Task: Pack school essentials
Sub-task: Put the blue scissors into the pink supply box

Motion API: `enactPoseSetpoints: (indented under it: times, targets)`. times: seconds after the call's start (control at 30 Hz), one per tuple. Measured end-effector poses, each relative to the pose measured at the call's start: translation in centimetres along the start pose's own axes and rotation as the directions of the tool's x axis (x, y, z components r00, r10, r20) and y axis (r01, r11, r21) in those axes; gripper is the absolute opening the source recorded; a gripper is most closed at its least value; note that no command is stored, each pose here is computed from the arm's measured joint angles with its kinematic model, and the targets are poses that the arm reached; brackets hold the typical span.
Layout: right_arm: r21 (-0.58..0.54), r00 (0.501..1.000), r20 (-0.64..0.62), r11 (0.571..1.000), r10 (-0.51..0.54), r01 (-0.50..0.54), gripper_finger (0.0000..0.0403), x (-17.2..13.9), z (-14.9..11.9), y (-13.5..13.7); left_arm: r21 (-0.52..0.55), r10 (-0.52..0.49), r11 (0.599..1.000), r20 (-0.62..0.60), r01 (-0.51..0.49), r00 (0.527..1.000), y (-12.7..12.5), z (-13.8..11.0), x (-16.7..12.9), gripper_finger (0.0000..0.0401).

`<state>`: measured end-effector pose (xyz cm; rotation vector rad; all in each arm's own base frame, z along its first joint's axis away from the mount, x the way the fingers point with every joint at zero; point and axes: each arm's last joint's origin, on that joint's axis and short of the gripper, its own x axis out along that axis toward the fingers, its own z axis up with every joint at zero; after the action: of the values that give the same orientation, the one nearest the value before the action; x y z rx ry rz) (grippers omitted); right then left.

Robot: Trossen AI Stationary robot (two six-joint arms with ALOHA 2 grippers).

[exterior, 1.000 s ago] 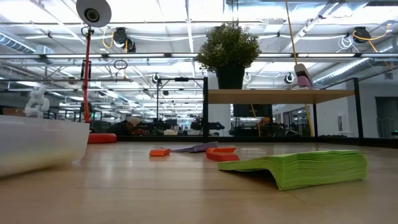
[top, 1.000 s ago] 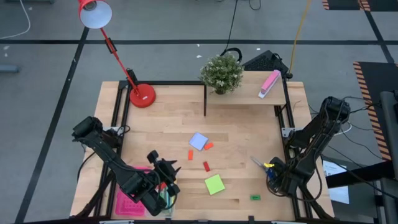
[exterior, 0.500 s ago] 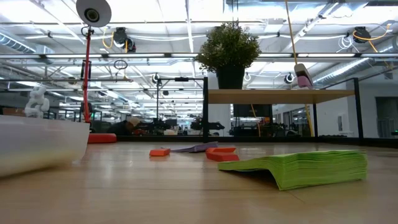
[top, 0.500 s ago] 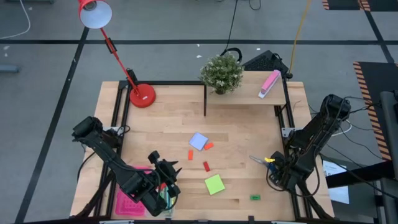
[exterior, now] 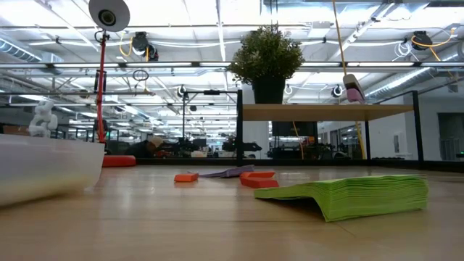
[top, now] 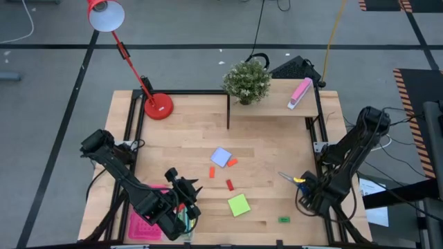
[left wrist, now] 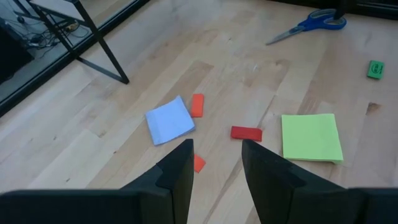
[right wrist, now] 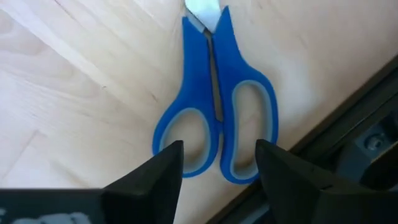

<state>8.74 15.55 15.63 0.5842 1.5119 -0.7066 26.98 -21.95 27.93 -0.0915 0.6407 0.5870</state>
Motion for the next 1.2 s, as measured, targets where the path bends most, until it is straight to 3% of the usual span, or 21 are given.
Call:
enactPoseSetpoints:
  times: [0.23,0.37,0.67,0.9,1.2]
  targets:
    - [-0.038,0.999,0.012,0.998,-0.041,0.041,0.0164,0.9,-0.1,0.4,-0.001,-0.001,1.000,0.000,0.001,1.000,0.0,0.0,0.0,0.0141]
    - [-0.048,1.000,0.001,0.999,-0.003,0.003,0.0144,1.8,-0.1,0.5,0.001,-0.001,1.000,0.001,0.001,1.000,0.0,0.0,0.0,0.0141]
    - [-0.037,1.000,0.000,0.999,0.007,-0.007,0.0068,3.1,0.1,-0.1,0.001,-0.002,1.000,0.001,0.002,1.000,0.0,0.0,0.0,0.0141]
    - [-0.045,1.000,0.005,0.999,0.010,-0.009,0.0080,3.0,0.2,-0.1,0.000,-0.002,1.000,0.001,0.002,1.000,0.0,0.0,0.0,0.0141]
    - [-0.078,0.994,0.033,0.992,0.100,-0.098,0.0074,1.9,0.4,-0.4,0.000,-0.001,1.000,0.003,0.001,1.000,0.0,0.0,0.0,0.0141]
